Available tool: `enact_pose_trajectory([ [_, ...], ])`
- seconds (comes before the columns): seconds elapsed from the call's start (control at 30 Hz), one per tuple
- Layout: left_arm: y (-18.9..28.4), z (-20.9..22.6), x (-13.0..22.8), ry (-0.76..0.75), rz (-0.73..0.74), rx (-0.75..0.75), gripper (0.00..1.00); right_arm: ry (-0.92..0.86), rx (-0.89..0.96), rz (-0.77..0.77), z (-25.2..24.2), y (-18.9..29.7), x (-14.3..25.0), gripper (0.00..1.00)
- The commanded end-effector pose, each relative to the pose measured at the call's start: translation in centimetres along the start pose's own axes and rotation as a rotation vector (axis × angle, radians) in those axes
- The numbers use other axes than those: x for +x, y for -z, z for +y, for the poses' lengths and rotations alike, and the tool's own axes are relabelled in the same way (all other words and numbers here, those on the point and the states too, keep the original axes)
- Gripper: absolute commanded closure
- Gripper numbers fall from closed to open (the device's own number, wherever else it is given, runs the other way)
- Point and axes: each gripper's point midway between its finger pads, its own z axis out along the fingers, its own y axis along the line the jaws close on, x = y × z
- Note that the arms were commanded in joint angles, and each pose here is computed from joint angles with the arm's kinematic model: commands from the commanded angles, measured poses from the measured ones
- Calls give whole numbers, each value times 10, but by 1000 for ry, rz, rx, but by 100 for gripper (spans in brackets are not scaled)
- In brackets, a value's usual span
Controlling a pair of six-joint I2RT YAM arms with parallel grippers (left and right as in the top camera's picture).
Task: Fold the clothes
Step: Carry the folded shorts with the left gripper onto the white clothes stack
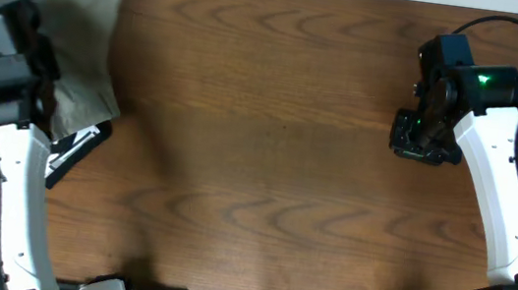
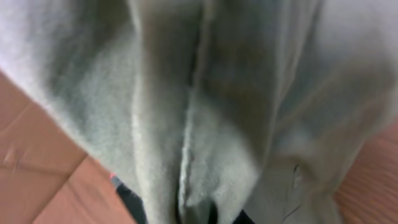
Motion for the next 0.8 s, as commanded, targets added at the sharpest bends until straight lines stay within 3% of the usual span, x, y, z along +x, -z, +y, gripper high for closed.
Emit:
enact_pose_trajectory([
  [0.0,-7,22,2,69,23,-66,94,4,6,-32,-4,7,-3,81],
  [0.57,-51,87,60,368,213,-238,94,4,8,-25,-5,7,-1,80],
  [0.6,-53,91,64,386,228,-250,86,4,8,-26,-5,7,-1,80],
  [0.63,-53,94,69,406,242,-260,58,4,8,-26,-5,7,-1,80],
  [0.67,-54,98,74,440,256,-274,19,4,8,-26,-5,7,-1,80],
  [0.7,-53,102,78,477,267,-288,2,4,8,-25,-5,7,-1,80],
  [0.77,-53,108,83,543,273,-310,2,4,8,-26,-5,7,-1,80],
])
